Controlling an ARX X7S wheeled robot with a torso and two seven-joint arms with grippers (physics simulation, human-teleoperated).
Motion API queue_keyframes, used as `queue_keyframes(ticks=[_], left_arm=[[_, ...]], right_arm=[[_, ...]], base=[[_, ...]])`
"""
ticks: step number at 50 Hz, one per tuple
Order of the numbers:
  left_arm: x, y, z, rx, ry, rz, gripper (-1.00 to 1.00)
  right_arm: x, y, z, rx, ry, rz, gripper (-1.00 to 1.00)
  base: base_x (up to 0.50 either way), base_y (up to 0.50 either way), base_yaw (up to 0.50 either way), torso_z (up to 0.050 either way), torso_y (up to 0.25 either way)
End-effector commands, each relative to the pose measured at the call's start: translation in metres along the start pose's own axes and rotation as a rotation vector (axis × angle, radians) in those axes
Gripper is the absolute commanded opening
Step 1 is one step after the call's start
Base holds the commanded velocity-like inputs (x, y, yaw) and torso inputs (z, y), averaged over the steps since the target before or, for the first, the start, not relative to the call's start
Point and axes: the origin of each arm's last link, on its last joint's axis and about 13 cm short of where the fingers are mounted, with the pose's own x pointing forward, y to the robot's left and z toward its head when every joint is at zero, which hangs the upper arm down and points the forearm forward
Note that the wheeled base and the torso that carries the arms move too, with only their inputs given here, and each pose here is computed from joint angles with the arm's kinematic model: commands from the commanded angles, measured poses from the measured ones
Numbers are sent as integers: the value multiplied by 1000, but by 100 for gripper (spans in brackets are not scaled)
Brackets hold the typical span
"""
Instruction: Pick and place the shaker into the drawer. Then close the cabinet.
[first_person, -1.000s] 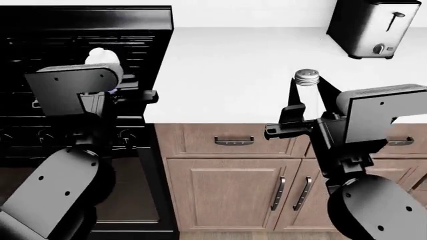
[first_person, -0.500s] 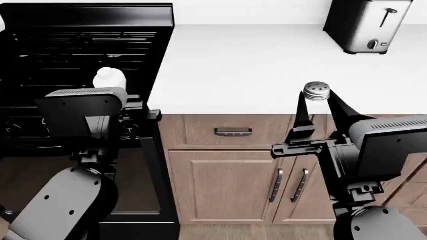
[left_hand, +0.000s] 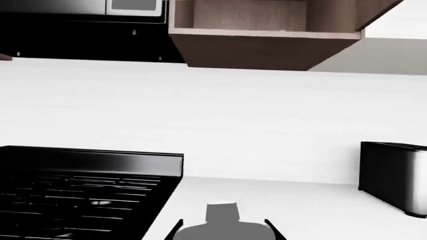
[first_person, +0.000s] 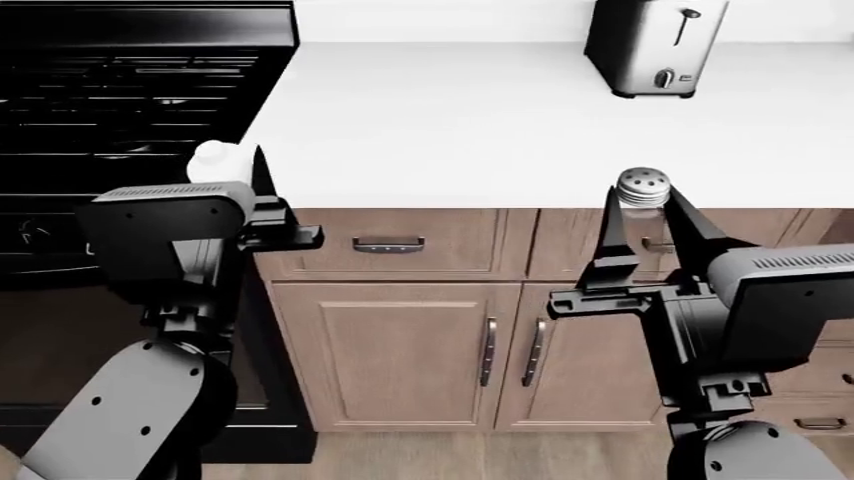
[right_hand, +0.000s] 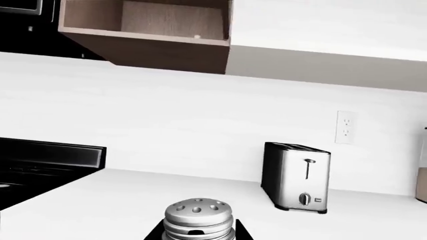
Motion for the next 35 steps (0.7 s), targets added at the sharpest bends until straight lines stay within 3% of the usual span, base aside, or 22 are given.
queue_keyframes(ticks=[1, 35], left_arm=[[0, 1, -1, -16, -1, 7, -100], [1, 2, 1, -21, 6, 9, -100]], right_arm=[[0, -1, -1, -7, -2, -10, -100], [-1, 0, 0, -6, -3, -19, -100]], base=[[0, -500, 0, 0, 0], [-20, -500, 0, 0, 0]])
